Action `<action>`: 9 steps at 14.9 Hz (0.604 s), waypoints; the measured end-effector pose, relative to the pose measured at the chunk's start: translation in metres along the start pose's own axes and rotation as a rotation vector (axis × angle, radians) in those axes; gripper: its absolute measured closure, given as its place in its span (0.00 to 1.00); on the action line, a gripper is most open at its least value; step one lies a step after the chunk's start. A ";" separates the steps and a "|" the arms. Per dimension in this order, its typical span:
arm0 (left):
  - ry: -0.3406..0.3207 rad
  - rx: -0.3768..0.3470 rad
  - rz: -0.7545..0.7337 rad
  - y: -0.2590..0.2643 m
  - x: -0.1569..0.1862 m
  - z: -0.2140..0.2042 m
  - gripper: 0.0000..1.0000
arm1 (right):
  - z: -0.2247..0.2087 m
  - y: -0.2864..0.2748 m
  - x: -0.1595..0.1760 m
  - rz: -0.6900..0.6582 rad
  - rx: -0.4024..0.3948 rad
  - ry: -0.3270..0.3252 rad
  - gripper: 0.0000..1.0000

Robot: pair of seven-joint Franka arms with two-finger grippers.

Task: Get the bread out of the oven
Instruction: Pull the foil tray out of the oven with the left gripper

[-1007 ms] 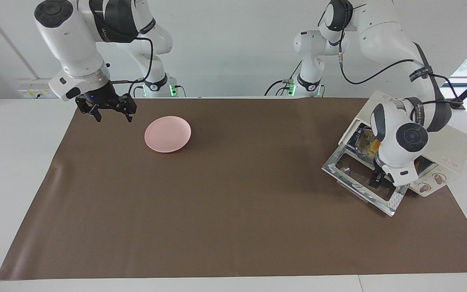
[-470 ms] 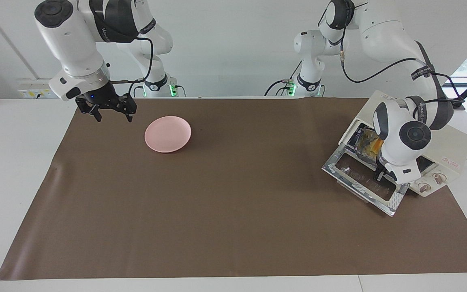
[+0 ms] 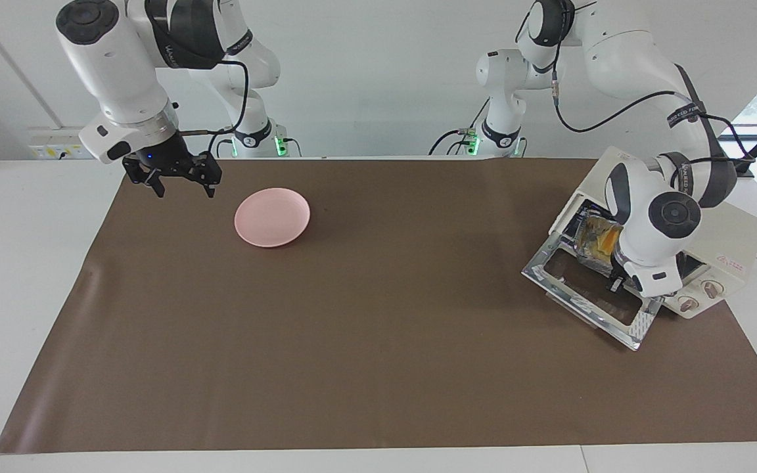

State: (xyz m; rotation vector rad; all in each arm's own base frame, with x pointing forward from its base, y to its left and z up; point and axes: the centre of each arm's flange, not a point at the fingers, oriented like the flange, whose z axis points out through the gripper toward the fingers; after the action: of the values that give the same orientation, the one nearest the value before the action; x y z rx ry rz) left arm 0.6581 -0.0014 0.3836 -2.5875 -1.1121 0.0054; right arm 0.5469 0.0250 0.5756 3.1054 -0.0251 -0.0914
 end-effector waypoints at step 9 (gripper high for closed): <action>-0.049 -0.244 0.217 0.133 -0.154 -0.099 0.98 | 0.000 0.000 0.000 0.000 0.000 0.000 0.00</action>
State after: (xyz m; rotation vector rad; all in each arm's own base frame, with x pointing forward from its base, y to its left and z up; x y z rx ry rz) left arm 0.6572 -0.2247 0.4196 -2.9294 -0.8902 -0.0185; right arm 0.5469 0.0250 0.5755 3.1054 -0.0251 -0.0914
